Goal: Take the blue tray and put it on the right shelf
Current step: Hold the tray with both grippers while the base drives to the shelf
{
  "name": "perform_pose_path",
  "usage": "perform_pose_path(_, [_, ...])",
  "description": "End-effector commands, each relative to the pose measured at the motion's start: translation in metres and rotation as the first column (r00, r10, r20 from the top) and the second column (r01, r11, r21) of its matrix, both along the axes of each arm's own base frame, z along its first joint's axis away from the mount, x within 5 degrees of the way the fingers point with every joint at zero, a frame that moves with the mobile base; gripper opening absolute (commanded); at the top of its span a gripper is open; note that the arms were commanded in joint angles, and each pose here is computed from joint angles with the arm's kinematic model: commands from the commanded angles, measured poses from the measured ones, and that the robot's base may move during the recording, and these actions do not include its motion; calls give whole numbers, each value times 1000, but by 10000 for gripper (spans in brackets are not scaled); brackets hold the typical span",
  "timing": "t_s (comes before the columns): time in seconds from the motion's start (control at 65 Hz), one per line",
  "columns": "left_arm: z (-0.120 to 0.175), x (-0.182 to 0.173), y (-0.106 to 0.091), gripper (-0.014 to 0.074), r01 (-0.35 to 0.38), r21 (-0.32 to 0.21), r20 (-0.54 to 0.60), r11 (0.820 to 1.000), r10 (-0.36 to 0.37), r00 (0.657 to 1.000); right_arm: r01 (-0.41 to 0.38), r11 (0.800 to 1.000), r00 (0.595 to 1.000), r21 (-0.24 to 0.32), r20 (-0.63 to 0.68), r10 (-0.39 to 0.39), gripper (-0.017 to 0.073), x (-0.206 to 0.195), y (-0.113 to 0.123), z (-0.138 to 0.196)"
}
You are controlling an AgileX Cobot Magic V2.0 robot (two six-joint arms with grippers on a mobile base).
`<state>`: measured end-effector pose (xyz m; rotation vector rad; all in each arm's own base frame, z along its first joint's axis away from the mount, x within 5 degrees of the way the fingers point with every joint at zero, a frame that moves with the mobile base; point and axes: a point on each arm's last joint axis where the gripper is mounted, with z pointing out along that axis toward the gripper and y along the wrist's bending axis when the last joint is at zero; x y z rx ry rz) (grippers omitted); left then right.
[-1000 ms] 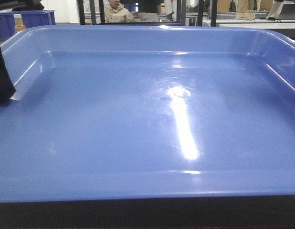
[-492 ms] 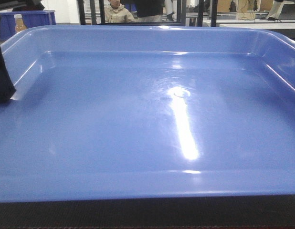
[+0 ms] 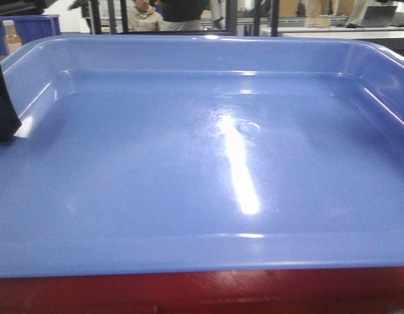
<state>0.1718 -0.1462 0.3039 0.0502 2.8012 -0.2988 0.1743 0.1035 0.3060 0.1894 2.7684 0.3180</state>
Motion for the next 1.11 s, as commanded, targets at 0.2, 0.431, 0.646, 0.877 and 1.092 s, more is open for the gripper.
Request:
perform_pose_path(0.2, [12, -2, 2, 3, -7, -20, 42, 1000, 8, 999, 9, 1000, 997, 7, 75, -10, 193, 1, -3, 14])
perform_pose_path(0.431, [12, -2, 2, 3, -8, -23, 39, 1000, 9, 999, 9, 1000, 997, 7, 75, -10, 193, 1, -3, 14])
perform_pose_path(0.646, [12, -2, 2, 3, -8, -23, 39, 1000, 9, 999, 10, 1000, 997, 7, 75, -11, 193, 1, -3, 14])
perform_pose_path(0.877, [12, -2, 2, 3, -8, -23, 39, 1000, 9, 999, 10, 1000, 997, 7, 75, -11, 193, 1, -3, 14])
perform_pose_path(1.092, [12, -2, 2, 3, -8, -23, 39, 1000, 9, 999, 10, 1000, 997, 7, 75, -11, 193, 1, -3, 14])
